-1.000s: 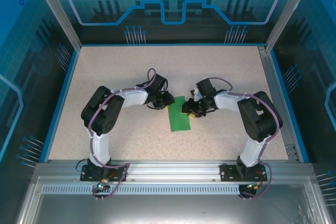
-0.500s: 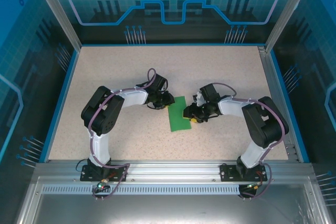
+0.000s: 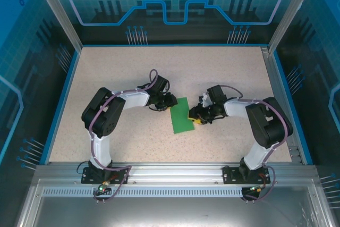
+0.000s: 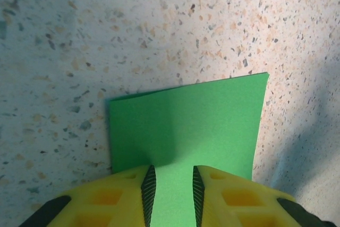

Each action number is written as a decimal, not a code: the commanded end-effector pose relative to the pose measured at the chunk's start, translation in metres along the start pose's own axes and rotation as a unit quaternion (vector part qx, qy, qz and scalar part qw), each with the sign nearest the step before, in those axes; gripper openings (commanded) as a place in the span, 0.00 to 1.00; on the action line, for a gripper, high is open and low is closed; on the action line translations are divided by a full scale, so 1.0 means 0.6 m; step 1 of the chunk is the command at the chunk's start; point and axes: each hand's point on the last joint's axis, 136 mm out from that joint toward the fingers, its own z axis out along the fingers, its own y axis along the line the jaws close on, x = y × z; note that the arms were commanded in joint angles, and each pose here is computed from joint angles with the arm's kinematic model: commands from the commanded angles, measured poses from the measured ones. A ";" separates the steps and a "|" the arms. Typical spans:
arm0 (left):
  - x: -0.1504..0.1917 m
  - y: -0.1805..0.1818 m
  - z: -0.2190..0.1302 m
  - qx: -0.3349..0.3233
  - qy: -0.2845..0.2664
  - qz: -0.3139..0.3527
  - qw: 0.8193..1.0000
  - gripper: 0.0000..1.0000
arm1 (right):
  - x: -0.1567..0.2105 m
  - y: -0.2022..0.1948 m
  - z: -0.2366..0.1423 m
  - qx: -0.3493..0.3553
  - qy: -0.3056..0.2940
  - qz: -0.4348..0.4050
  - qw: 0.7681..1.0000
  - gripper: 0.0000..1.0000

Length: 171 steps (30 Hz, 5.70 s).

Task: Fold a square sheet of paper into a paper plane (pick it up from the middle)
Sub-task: Third fold the triangle at the center of the table.

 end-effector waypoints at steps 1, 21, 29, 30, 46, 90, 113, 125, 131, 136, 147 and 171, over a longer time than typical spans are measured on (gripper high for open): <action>0.030 0.023 -0.005 -0.016 0.032 0.003 0.999 0.32 | -0.016 0.019 0.000 -0.028 0.008 -0.008 1.000 0.33; 0.043 -0.025 -0.085 0.044 0.008 0.016 0.999 0.42 | -0.029 0.037 0.009 -0.069 0.030 -0.033 0.997 0.36; 0.060 -0.032 -0.089 0.063 0.018 0.011 0.998 0.43 | -0.023 0.046 0.000 -0.074 0.033 -0.075 0.994 0.36; 0.064 -0.036 -0.088 0.067 0.021 0.014 0.997 0.43 | -0.022 0.045 0.001 -0.074 0.034 -0.075 0.994 0.34; 0.082 -0.007 -0.037 0.027 0.046 -0.006 0.999 0.39 | -0.012 0.060 -0.014 -0.096 0.030 -0.089 0.991 0.40; 0.084 0.006 -0.022 0.006 0.057 0.008 0.998 0.38 | -0.012 0.023 0.009 -0.083 0.015 -0.005 0.996 0.33; 0.117 -0.043 -0.105 0.002 -0.003 0.148 0.989 0.55 | -0.015 0.003 0.041 -0.030 -0.001 0.077 0.997 0.12; 0.244 -0.082 -0.114 -0.057 -0.062 0.380 0.921 0.65 | -0.011 0.008 0.033 -0.014 0.022 0.087 0.996 0.12; 0.267 -0.087 -0.083 -0.115 -0.081 0.435 0.889 0.67 | -0.013 0.009 0.030 -0.011 0.024 0.086 0.996 0.13; 0.276 -0.088 -0.060 -0.159 -0.080 0.474 0.862 0.67 | -0.014 0.005 0.028 -0.009 0.024 0.089 0.996 0.13; 0.268 -0.076 -0.048 -0.198 -0.086 0.487 0.846 0.61 | -0.016 0.003 0.021 -0.009 0.022 0.090 0.996 0.13; 0.251 -0.084 -0.065 -0.175 -0.095 0.461 0.864 0.00 | -0.031 0.012 -0.017 0.006 -0.002 0.064 0.998 0.32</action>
